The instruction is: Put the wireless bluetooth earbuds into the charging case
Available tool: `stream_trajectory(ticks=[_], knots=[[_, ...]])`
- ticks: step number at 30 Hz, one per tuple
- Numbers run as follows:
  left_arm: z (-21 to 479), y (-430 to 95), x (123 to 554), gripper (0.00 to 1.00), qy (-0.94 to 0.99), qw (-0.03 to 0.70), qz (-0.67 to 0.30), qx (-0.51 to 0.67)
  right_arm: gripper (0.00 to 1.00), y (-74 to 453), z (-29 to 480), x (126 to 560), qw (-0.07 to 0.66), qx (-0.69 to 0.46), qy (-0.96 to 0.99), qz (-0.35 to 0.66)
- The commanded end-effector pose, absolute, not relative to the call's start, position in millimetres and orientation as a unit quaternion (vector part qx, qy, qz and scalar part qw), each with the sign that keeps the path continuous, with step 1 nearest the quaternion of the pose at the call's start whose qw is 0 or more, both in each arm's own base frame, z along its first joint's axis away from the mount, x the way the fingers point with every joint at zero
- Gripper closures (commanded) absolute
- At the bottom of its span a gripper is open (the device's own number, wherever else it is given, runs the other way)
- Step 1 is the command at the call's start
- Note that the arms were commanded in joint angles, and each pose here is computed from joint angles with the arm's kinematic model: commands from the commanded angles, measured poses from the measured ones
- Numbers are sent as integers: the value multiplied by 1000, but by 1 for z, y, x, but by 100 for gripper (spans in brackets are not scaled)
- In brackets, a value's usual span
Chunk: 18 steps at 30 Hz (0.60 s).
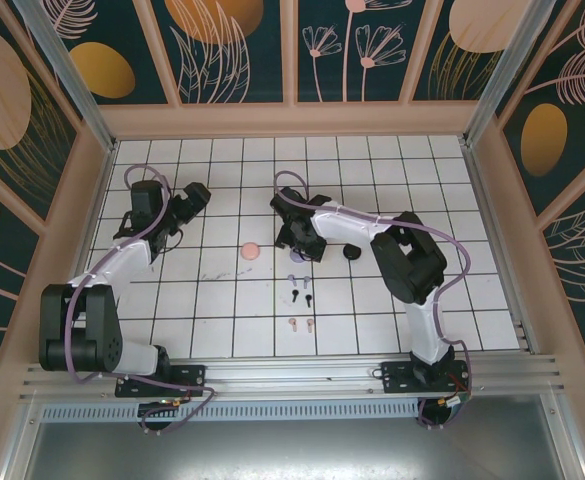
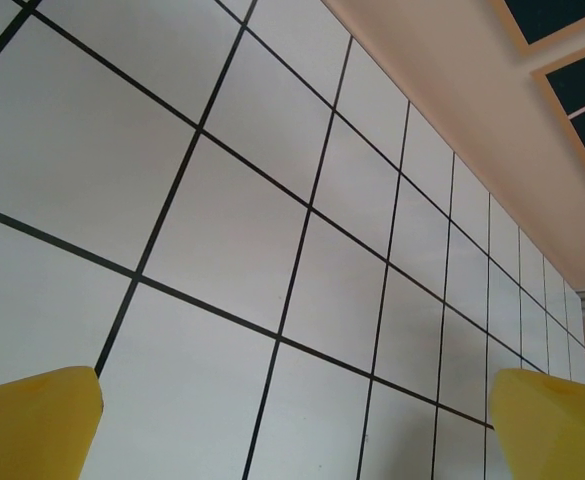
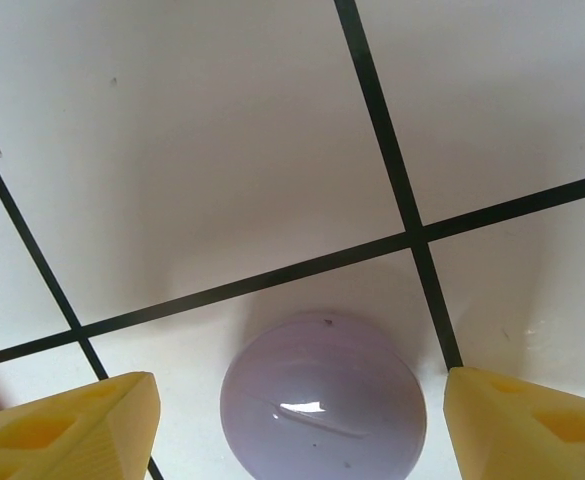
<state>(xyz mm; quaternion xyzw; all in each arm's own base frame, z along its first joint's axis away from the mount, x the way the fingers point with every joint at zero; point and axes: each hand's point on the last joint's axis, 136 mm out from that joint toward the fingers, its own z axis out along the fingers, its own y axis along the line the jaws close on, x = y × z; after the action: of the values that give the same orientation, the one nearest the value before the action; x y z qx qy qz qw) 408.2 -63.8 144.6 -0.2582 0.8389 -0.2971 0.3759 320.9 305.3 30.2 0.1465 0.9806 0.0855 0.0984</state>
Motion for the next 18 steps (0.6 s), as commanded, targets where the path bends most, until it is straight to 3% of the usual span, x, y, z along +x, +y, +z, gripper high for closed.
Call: stream_trajectory(ticks=[1,18], knots=[[155,-66,415,1,839,390,-290,-244,26,311,23,316,85,145,983,79],[160,-74,414,1,842,394,-287,-230,31,308,8,313,86,130,987,44]])
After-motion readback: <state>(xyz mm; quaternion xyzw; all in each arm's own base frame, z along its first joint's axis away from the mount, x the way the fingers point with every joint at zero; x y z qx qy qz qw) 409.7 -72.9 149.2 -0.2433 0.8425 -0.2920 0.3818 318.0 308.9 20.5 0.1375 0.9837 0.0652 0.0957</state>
